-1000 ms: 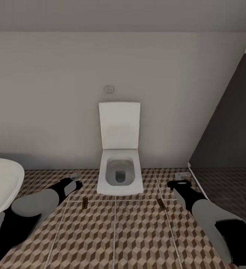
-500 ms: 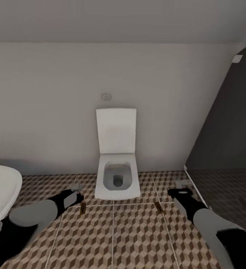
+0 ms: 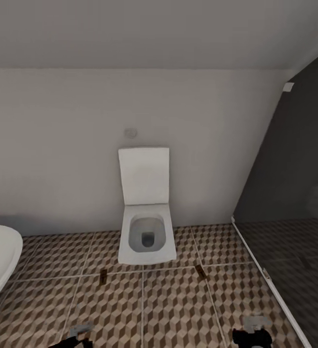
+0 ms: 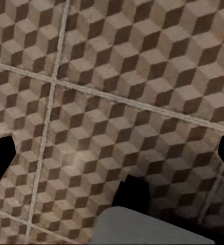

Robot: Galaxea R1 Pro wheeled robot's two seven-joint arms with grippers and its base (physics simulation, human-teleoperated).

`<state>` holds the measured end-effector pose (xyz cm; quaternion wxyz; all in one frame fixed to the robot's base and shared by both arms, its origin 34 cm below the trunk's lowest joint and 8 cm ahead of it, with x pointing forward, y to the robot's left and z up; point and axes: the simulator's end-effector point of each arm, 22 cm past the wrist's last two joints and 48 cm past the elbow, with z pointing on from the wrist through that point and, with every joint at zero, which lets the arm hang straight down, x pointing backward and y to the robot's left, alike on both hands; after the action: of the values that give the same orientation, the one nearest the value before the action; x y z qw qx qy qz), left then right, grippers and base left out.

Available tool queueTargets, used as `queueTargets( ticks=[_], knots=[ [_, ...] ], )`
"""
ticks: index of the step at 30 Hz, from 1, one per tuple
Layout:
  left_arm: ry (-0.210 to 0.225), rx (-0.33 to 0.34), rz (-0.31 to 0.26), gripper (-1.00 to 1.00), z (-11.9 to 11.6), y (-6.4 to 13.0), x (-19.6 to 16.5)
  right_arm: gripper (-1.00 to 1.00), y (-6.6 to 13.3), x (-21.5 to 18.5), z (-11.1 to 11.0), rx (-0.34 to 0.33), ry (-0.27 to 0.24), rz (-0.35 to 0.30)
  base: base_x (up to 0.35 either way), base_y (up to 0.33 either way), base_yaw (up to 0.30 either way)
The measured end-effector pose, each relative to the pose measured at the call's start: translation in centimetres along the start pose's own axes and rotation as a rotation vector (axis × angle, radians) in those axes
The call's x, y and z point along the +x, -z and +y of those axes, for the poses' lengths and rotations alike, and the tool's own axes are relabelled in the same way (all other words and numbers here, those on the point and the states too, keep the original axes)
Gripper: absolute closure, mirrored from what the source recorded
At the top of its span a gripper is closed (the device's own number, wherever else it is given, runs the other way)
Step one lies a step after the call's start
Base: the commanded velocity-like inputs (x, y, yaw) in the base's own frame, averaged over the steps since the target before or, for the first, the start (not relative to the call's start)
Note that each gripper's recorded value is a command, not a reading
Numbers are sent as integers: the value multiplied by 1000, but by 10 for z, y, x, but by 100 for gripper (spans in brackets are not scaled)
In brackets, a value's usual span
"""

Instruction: Take the four mousetraps from the cabinet in the bathroom and place them on the bathroom floor. Make sure all four end up on the same floor surface, and ensure that at least two of them are either under or directly next to the same bathroom sink.

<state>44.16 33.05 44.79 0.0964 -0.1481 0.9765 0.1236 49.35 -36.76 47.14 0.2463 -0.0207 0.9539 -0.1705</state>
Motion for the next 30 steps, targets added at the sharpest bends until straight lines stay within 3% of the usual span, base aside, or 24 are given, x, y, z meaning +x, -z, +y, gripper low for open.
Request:
queueTargets(
  ticks=[1, 3, 6, 10, 17, 30],
  knots=[
    [-1, -10, 31, -100, 8, -1, 31, -100, 9, 39, 1, -3, 6, 49, 0, 0, -100],
    [-4, -12, 34, -100, 12, 2, 42, -100, 17, 54, 0, -6, 13, 63, 0, 0, -100],
    [-14, -18, 74, -100, 21, 6, 82, -100, 39, 111, -1, -13, 32, 134, 0, 0, -101],
    [-22, -26, 96, -100, 31, 14, 102, -100, 56, 137, -2, -19, 45, 170, 0, 0, -98],
    [-29, -32, 120, -100, 43, 26, 120, -100, 80, 160, 5, -37, 53, 211, 0, 0, -48],
    [-35, -26, 148, -100, 49, 51, 139, -100, 106, 157, 13, -57, 51, 220, 0, 0, -5]
  ],
)
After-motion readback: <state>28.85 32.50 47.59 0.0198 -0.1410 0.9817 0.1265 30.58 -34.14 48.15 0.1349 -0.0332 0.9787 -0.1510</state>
